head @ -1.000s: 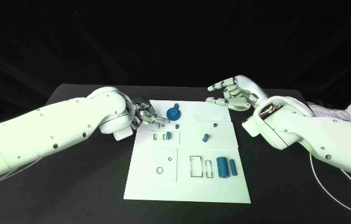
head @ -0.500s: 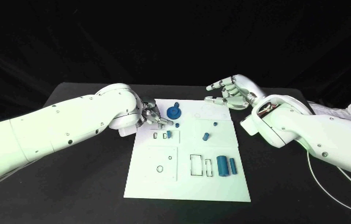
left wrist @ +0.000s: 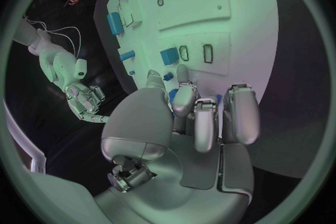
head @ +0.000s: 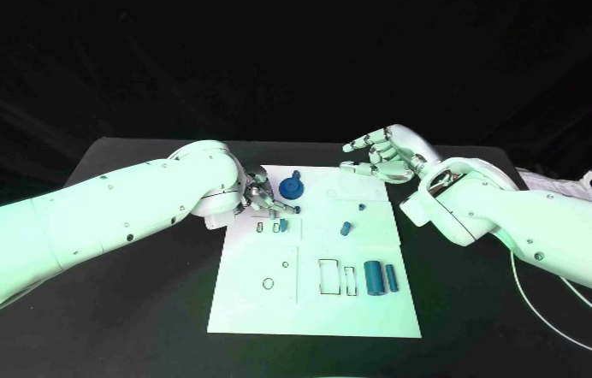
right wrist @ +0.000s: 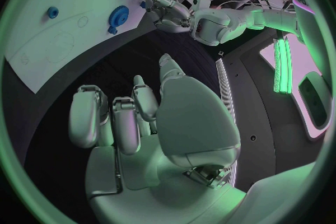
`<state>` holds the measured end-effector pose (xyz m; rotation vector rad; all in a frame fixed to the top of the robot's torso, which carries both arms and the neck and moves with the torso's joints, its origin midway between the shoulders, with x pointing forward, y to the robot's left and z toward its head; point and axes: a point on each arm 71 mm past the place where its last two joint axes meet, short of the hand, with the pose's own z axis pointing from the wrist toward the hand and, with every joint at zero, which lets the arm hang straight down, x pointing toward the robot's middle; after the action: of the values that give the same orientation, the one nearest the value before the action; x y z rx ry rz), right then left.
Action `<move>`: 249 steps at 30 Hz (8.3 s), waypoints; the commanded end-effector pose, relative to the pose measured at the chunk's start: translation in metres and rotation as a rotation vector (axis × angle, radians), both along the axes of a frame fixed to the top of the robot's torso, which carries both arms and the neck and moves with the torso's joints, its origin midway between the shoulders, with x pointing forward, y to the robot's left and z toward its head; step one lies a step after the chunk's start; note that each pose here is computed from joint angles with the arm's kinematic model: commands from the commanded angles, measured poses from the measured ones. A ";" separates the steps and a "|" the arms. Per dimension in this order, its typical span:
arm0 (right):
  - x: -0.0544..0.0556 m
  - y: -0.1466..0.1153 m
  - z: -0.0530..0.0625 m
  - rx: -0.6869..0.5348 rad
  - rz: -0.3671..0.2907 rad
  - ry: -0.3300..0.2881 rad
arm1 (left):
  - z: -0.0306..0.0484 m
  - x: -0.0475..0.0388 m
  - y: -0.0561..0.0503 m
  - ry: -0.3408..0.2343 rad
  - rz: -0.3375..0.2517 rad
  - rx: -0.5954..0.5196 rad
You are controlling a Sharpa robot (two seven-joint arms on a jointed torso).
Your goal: Assemble the parts on the task board
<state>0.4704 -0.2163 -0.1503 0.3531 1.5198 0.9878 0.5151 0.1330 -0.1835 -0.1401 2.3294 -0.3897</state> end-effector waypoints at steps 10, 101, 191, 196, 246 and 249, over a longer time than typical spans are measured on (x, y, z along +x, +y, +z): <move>0.000 0.003 -0.002 -0.007 0.016 0.013 | -0.0029 -0.0007 -0.010 0.035 -0.051 0.038; 0.000 0.005 -0.012 -0.014 0.038 0.048 | -0.0205 -0.0225 -0.003 -0.126 -0.023 0.021; -0.002 0.001 -0.019 -0.012 0.044 0.070 | -0.0331 -0.0484 0.012 -0.398 0.068 -0.199; -0.002 0.001 -0.019 -0.012 0.044 0.071 | -0.0353 -0.0492 0.010 -0.414 0.052 -0.182; -0.001 -0.002 -0.025 0.009 0.043 0.112 | -0.0424 -0.0588 0.010 -0.329 -0.048 -0.013; -0.001 -0.002 -0.025 0.009 0.044 0.112 | -0.0427 -0.0586 0.011 -0.324 -0.043 -0.017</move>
<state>0.4697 -0.2196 -0.1744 0.4016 1.6218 1.0094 0.4599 0.1434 -0.2185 -0.0443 1.9539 -0.4437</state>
